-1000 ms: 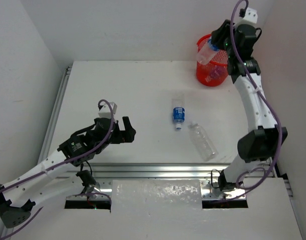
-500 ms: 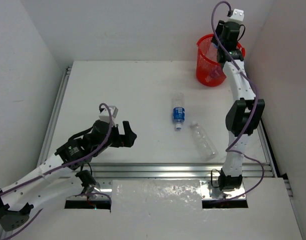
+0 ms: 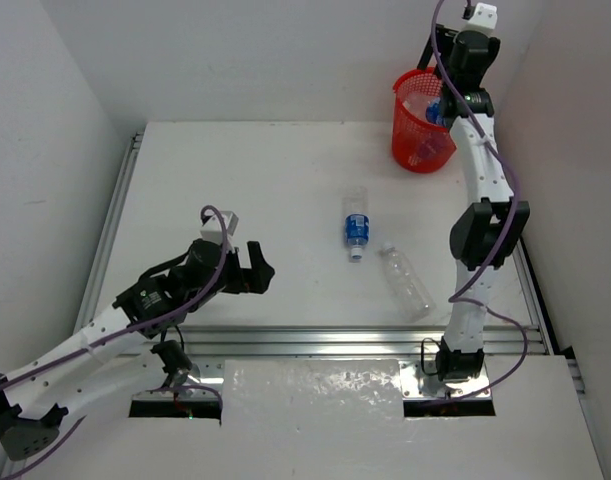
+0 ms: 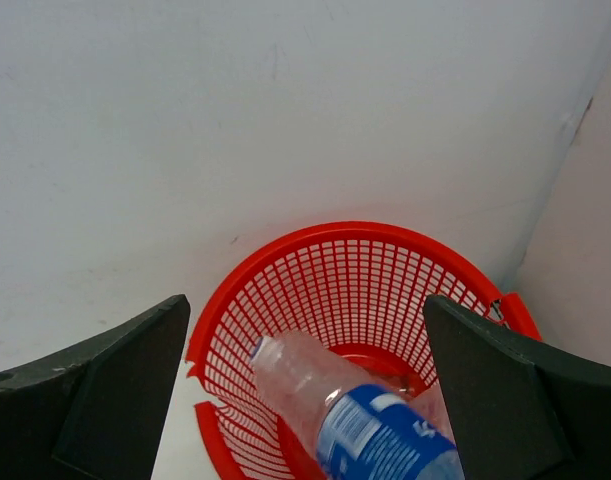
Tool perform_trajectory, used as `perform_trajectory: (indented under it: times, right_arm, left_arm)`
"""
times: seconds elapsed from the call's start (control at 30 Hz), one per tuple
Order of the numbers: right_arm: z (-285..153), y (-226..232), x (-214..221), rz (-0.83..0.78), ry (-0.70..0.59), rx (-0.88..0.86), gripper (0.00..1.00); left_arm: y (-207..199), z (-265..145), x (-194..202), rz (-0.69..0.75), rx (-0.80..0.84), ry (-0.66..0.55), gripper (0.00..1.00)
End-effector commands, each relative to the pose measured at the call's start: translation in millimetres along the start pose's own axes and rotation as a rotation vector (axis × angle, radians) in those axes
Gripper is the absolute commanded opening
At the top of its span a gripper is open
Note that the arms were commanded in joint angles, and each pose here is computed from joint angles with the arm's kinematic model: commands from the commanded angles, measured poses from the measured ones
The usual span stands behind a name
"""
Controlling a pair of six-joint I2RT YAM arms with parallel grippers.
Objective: Put the plastic bottles in the bin
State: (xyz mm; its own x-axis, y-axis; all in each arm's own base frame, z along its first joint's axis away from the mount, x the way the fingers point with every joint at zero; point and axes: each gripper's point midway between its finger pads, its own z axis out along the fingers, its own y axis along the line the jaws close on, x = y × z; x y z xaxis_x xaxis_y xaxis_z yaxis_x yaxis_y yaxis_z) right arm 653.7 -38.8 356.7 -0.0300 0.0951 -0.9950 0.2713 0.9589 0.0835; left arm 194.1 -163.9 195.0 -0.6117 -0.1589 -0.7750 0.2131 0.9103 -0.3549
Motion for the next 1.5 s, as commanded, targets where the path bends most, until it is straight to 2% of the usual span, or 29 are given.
perform_trajectory:
  times: [0.0, 0.13, 0.17, 0.2, 0.23, 0.27, 0.3, 0.33, 0.37, 0.43, 0.47, 0.5, 0.53, 0.57, 0.67, 0.8, 0.83, 0.9, 1.03, 1.1, 1.13, 1.2, 1.23, 1.3, 1.37, 1.4, 1.43, 1.47]
  right_arm:
    - [-30.0, 0.5, -68.3, 0.059, -0.103, -0.021, 0.99]
    - [-71.7, -5.2, -111.8, 0.081, -0.134, -0.025, 0.99]
    - [-78.6, -6.1, -99.0, 0.088, -0.078, -0.024, 0.99]
    - [-99.9, -5.1, -113.9, 0.102, -0.082, -0.054, 0.99]
    - [-110.0, -4.8, -109.9, 0.107, -0.052, -0.067, 0.99]
    - [-118.8, -4.4, -75.6, 0.12, 0.064, -0.076, 0.99]
    - [-132.2, -1.2, -66.7, 0.13, 0.11, -0.108, 0.99]
    - [-163.0, 10.1, -75.3, 0.145, 0.126, -0.21, 0.99]
    - [-177.4, 14.1, -31.2, 0.144, 0.256, -0.229, 0.99]
    - [-210.8, 22.0, -4.8, 0.123, 0.329, -0.287, 0.99]
    - [-242.7, 25.9, 17.8, 0.098, 0.36, -0.321, 0.99]
    - [-258.1, 27.5, 26.6, 0.089, 0.36, -0.337, 0.99]
    - [-273.2, 29.0, 36.4, 0.083, 0.362, -0.356, 0.99]
    - [-299.2, 25.4, 47.8, 0.093, 0.357, -0.376, 0.99]
    - [-340.5, 15.9, 65.6, 0.122, 0.354, -0.413, 0.99]
    - [-372.9, 4.5, 82.6, 0.133, 0.36, -0.429, 0.99]
    - [-377.8, 3.9, 82.8, 0.135, 0.358, -0.439, 0.99]
    - [-387.6, 1.3, 80.8, 0.14, 0.351, -0.45, 0.99]
    - [-401.0, 3.1, 89.7, 0.14, 0.373, -0.494, 0.99]
    - [-405.8, 4.2, 89.4, 0.138, 0.368, -0.514, 0.99]
    - [-406.3, 5.7, 90.8, 0.137, 0.367, -0.526, 0.99]
    - [-407.8, 10.0, 94.2, 0.128, 0.372, -0.557, 0.99]
    - [-408.6, 12.4, 95.8, 0.125, 0.379, -0.574, 0.99]
    - [-412.6, 24.0, 100.9, 0.134, 0.402, -0.645, 0.99]
    - [-413.0, 30.1, 102.8, 0.155, 0.414, -0.672, 0.99]
    - [-411.8, 34.4, 102.2, 0.178, 0.409, -0.688, 0.99]
    - [-415.0, 42.8, 101.7, 0.196, 0.416, -0.738, 0.99]
    - [-419.5, 56.6, 99.7, 0.231, 0.405, -0.825, 0.99]
  left_arm:
    - [-0.1, 6.5, -6.5, -0.005, -0.025, -0.015, 1.0]
    - [-12.9, 28.0, 1.9, -0.046, -0.012, 0.033, 1.0]
    - [-28.8, 35.9, -5.2, -0.066, 0.048, 0.008, 1.0]
    - [-46.3, 49.3, -3.0, -0.079, 0.113, 0.025, 1.0]
    - [-48.1, 55.2, 5.0, -0.078, 0.112, 0.062, 1.0]
    - [-62.5, 62.1, -1.8, -0.084, 0.155, 0.044, 1.0]
    - [-74.7, 66.3, -8.7, -0.081, 0.184, 0.037, 1.0]
    - [-78.7, 82.9, -2.6, -0.065, 0.166, 0.065, 1.0]
    - [-87.1, 90.7, -6.2, -0.057, 0.175, 0.059, 1.0]
    - [-100.2, 115.8, -10.4, -0.038, 0.159, 0.079, 1.0]
    - [-104.2, 125.9, -10.4, -0.031, 0.149, 0.088, 1.0]
    - [-119.2, 131.4, -25.9, -0.019, 0.169, 0.068, 1.0]
    - [-118.7, 153.2, -11.7, 0.006, 0.136, 0.115, 1.0]
    - [-120.4, 164.0, -8.2, 0.033, 0.122, 0.13, 1.0]
    - [-128.1, 216.1, -0.7, 0.09, 0.041, 0.182, 0.99]
    - [-131.7, 260.9, 5.7, 0.133, -0.012, 0.204, 0.98]
    - [-141.9, 269.3, -13.6, 0.128, -0.016, 0.16, 0.96]
    - [-129.8, 295.7, 6.9, 0.154, -0.074, 0.214, 0.94]
    - [-132.1, 326.1, 2.6, 0.146, -0.103, 0.206, 0.86]
    - [-123.2, 338.4, 10.9, 0.149, -0.125, 0.221, 0.79]
    - [-120.8, 341.2, 8.9, 0.147, -0.133, 0.217, 0.71]
    - [-104.3, 349.1, 11.8, 0.135, -0.171, 0.228, 0.64]
    - [-98.1, 349.9, 12.1, 0.121, -0.184, 0.233, 0.34]
    - [-75.4, 344.2, 10.1, 0.111, -0.244, 0.232, 0.12]
    - [-73.0, 324.7, -13.3, 0.106, -0.257, 0.174, 0.0]
    - [-73.2, 315.9, -22.8, 0.107, -0.257, 0.141, 0.0]
    - [-55.4, 304.1, -6.1, 0.125, -0.289, 0.167, 0.0]
    - [-69.3, 258.3, -40.2, 0.083, -0.198, 0.071, 0.0]
